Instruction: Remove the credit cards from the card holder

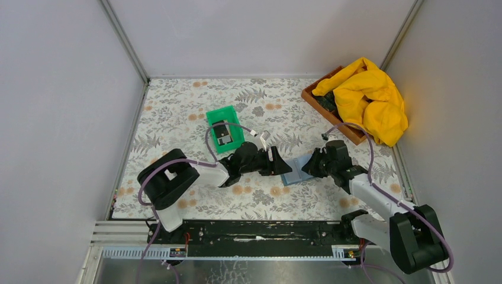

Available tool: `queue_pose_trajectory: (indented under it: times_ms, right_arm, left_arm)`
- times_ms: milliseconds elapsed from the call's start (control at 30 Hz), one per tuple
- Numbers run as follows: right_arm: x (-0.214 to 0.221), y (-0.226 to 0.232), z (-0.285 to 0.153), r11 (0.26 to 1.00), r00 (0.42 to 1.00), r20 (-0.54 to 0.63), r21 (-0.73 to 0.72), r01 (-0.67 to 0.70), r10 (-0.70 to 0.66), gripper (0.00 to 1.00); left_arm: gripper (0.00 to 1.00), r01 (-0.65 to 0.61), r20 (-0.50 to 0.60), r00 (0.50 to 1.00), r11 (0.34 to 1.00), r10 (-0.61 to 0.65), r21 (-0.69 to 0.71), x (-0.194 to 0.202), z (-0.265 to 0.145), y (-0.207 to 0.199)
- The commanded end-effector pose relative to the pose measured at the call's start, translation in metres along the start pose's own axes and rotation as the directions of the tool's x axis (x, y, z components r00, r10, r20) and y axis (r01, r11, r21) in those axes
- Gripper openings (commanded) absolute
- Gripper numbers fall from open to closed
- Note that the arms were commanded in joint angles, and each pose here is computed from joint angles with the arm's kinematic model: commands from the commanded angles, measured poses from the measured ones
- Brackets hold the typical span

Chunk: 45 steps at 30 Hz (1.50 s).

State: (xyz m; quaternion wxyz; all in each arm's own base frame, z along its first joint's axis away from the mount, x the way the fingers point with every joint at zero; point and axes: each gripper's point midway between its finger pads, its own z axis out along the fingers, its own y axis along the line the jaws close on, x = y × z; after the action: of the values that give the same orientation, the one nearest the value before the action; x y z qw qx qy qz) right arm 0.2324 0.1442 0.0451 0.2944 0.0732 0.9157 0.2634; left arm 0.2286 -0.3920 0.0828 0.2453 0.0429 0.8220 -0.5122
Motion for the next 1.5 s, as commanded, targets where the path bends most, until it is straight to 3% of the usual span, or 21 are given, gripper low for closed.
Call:
queue_pose_trajectory:
  times_ms: [0,133,200,367,433,767,1100,1467]
  right_arm:
    - [-0.022,-0.001,0.004,0.997,0.999,0.028,0.062,0.037,-0.038,0.08]
    - [-0.032,-0.016,0.013,0.988,0.998,0.036,0.151,0.04,-0.046,0.09]
    - [-0.04,-0.02,0.012,0.983,0.997,0.065,0.182,0.039,-0.051,0.27]
    - [-0.064,-0.021,0.0,0.97,0.987,0.138,0.239,0.052,-0.087,0.5]
    - [-0.072,-0.023,-0.005,0.962,0.981,0.166,0.267,0.056,-0.103,0.53]
    - [-0.073,-0.044,-0.001,0.924,0.983,0.139,0.377,0.06,-0.12,0.51]
    - [-0.046,-0.038,0.01,0.951,0.996,0.035,0.302,0.068,-0.082,0.34]
    - [-0.021,-0.034,0.022,0.972,0.999,-0.023,0.231,0.031,-0.026,0.27]
  left_arm:
    - [0.75,-0.003,0.063,0.998,0.999,-0.001,0.053,-0.016,0.009,-0.014]
    - [0.75,0.041,0.094,0.995,0.998,-0.046,0.055,-0.02,0.01,-0.014]
    - [0.75,0.042,0.097,0.994,0.998,-0.047,0.05,-0.021,0.01,-0.012]
    - [0.75,0.041,0.09,0.995,0.998,-0.044,0.036,-0.018,0.012,-0.008]
    - [0.75,0.042,0.087,0.995,0.999,-0.045,0.032,-0.017,0.012,-0.006]
    - [0.75,0.021,0.082,0.996,0.999,-0.024,0.037,-0.016,0.008,-0.009]
    - [0.75,0.008,0.099,0.995,0.999,-0.013,0.048,-0.016,-0.003,-0.011]
    - [0.75,-0.003,0.086,0.996,0.999,-0.002,0.049,-0.018,0.001,-0.012]
